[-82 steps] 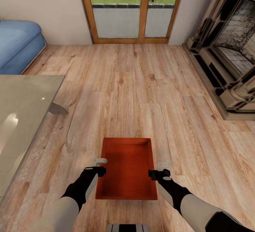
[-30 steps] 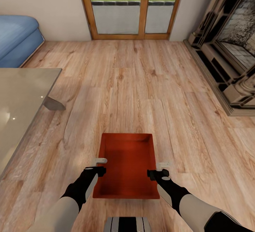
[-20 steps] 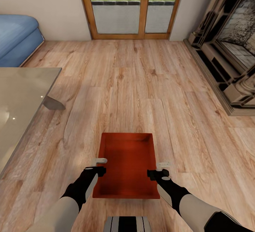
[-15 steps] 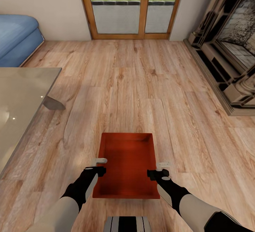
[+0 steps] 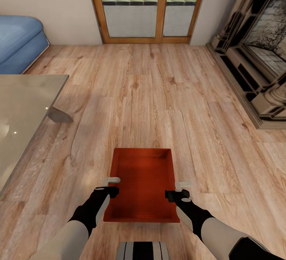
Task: Move the two storage containers from the living room to the garage. In the garage, place one container on the floor and stack the other container on top of it (either order is fine).
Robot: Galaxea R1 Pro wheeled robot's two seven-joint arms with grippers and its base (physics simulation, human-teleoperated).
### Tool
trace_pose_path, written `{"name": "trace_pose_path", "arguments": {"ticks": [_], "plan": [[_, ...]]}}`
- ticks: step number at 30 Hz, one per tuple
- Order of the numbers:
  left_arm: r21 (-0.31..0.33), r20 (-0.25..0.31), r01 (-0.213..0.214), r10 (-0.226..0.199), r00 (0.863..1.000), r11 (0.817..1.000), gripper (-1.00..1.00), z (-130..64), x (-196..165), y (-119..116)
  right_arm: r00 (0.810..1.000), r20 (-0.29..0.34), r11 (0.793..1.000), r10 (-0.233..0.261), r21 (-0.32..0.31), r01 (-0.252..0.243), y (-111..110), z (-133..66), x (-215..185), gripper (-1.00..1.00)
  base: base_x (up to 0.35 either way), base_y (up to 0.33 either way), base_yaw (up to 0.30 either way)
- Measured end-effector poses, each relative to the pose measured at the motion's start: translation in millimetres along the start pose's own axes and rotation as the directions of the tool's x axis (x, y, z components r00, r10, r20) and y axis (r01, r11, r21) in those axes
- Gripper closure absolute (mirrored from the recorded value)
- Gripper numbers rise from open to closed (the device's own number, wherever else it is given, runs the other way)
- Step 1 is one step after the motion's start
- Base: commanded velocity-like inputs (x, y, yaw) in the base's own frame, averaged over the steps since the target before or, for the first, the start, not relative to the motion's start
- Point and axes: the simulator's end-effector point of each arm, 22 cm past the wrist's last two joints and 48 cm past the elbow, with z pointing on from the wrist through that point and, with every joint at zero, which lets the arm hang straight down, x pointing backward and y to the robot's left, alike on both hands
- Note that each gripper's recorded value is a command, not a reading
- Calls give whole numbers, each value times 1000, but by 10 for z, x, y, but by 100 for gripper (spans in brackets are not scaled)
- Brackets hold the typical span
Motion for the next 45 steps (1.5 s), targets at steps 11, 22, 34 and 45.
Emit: {"name": "trace_pose_path", "arguments": {"ticks": [11, 22, 34, 45], "plan": [[-1, -1, 5, -5, 1000, 1000, -100, 5, 6, 19, 1000, 0, 1000, 0, 0, 0, 0, 0, 1, -100, 0, 0, 0], [-9, 1, 1, -1, 1000, 1000, -100, 111, 48, 68, 1000, 0, 1000, 0, 0, 0, 6, 92, 62, -100, 0, 0, 0], [-8, 2, 0, 0, 1000, 1000, -100, 110, 45, 61, 1000, 0, 1000, 0, 0, 0, 5, 92, 62, -100, 0, 0, 0], [-8, 2, 0, 0, 1000, 1000, -100, 229, 104, 50, 1000, 1, 1000, 0, 0, 0, 13, 201, 136, -100, 0, 0, 0]]}}
